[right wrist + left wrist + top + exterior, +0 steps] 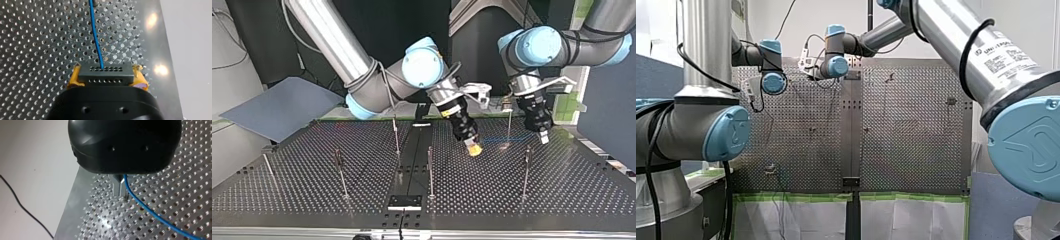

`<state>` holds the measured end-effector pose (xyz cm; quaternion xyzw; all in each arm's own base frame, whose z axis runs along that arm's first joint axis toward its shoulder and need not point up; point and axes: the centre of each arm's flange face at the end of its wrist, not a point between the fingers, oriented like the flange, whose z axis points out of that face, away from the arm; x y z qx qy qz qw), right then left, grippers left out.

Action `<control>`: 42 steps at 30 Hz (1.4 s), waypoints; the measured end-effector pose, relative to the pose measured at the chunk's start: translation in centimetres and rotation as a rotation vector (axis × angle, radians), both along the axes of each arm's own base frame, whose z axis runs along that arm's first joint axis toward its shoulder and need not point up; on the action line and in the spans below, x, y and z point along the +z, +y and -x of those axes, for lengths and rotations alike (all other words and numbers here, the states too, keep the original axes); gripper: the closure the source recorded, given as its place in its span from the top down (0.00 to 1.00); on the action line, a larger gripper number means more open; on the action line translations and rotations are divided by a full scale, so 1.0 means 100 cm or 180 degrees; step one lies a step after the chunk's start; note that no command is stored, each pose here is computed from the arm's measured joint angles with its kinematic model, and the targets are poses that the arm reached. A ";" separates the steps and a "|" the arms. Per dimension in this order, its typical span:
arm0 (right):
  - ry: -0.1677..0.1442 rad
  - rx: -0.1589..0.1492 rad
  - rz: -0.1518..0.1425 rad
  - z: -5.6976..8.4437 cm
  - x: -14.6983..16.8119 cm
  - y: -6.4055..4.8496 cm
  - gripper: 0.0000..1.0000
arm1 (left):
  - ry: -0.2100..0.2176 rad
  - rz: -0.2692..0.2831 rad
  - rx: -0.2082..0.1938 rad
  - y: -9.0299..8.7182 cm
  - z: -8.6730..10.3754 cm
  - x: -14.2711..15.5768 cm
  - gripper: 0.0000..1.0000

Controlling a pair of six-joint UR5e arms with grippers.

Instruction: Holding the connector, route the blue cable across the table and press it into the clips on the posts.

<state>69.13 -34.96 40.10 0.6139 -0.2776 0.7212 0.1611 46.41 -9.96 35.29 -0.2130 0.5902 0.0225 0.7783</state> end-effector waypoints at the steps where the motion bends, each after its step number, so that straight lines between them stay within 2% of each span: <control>1: -0.0021 0.0005 0.0014 -0.002 0.003 0.000 0.00 | -0.0010 -0.0005 -0.0003 0.002 -0.001 0.001 0.00; 10: -0.0098 0.0005 0.0054 -0.006 0.017 -0.002 0.00 | -0.0144 -0.0002 -0.0122 0.010 -0.014 0.012 0.00; 18: -0.0063 -0.0016 0.0023 -0.004 0.015 -0.003 0.00 | -0.0099 0.0025 -0.0103 0.023 -0.032 0.001 0.00; 25: -0.0045 -0.0051 0.0021 -0.002 0.013 -0.008 0.00 | -0.0256 0.0009 -0.0106 0.033 -0.044 0.010 0.00; 32: -0.0044 -0.0049 0.0034 -0.002 0.012 -0.009 0.00 | -0.0402 0.0031 -0.0226 0.040 -0.053 0.019 0.00; 36: -0.0042 -0.0057 0.0039 -0.001 0.012 -0.011 0.00 | -0.0402 0.0036 -0.0292 0.043 -0.062 0.014 0.00; 39: -0.0036 -0.0061 0.0048 -0.001 0.012 -0.012 0.00 | -0.0376 0.0039 -0.0299 0.047 -0.070 0.006 0.00; 42: -0.0031 -0.0066 0.0050 0.000 0.012 -0.013 0.00 | -0.0415 0.0040 -0.0291 0.052 -0.076 0.004 0.00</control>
